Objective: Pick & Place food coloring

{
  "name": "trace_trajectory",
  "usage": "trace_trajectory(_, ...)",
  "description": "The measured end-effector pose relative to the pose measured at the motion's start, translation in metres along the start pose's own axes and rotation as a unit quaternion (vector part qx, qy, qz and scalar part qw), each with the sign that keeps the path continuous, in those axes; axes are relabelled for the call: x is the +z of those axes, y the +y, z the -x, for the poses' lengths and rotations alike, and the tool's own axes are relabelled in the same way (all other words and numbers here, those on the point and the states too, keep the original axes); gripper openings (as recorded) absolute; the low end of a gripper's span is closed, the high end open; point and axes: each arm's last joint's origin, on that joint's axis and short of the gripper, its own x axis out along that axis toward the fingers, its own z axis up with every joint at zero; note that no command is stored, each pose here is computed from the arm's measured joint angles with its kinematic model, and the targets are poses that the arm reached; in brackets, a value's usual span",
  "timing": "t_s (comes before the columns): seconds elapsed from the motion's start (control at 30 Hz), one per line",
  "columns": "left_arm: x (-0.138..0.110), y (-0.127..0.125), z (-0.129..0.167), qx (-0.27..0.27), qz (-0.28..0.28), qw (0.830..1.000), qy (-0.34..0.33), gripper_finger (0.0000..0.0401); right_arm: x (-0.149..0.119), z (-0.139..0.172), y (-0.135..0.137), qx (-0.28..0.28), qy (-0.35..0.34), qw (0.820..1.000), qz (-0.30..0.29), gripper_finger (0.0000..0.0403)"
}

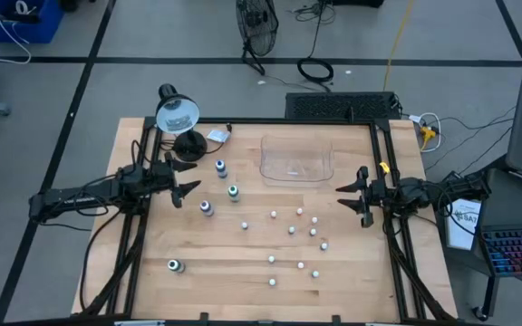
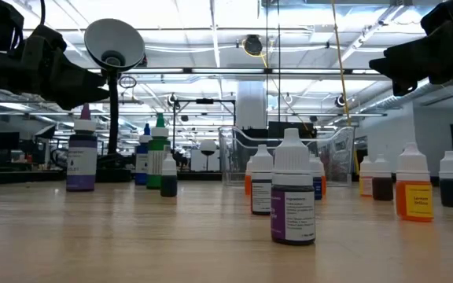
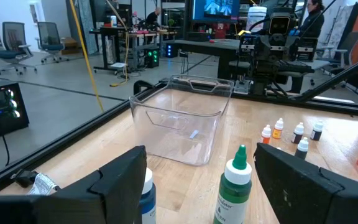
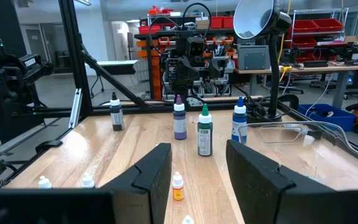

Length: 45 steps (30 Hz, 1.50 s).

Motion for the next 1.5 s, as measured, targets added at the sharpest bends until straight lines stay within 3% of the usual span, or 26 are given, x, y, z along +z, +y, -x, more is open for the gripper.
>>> trace_trajectory(0.6, 0.0, 0.0, 0.0, 0.0, 0.0, 1.0, 0.0, 0.0296, 0.0, 0.0, 0.0, 0.0, 0.0, 1.0, 0.0, 0.0141)
trace_trajectory(0.7, 0.0, 0.0, 0.0, 0.0, 0.0, 1.0, 0.0, 0.0296, 0.005, -0.001, 0.0, -0.013, -0.033, 0.999, 0.006, 0.0141)
trace_trajectory(0.87, 0.0, 0.0, 0.0, 0.0, 0.0, 1.0, 0.0, 0.0296, 0.015, 0.0, 0.001, 0.012, -0.085, 0.992, -0.092, 0.0141)
trace_trajectory(1.17, 0.0, 0.0, 0.0, 0.0, 0.0, 1.0, 0.0, 0.0296, 0.024, 0.002, 0.001, 0.036, -0.128, 0.971, -0.198, 0.0141)
trace_trajectory(1.33, 0.0, 0.0, 0.0, 0.0, 0.0, 1.0, 0.0, 0.0296, 0.036, -0.004, 0.01, 0.119, -0.048, 0.955, -0.267, 0.0141)
trace_trajectory(1.5, 0.0, 0.0, 0.0, 0.0, 0.0, 1.0, 0.0, 0.0296, 0.05, -0.032, 0.025, 0.029, 0.105, 0.945, -0.309, 0.0141)
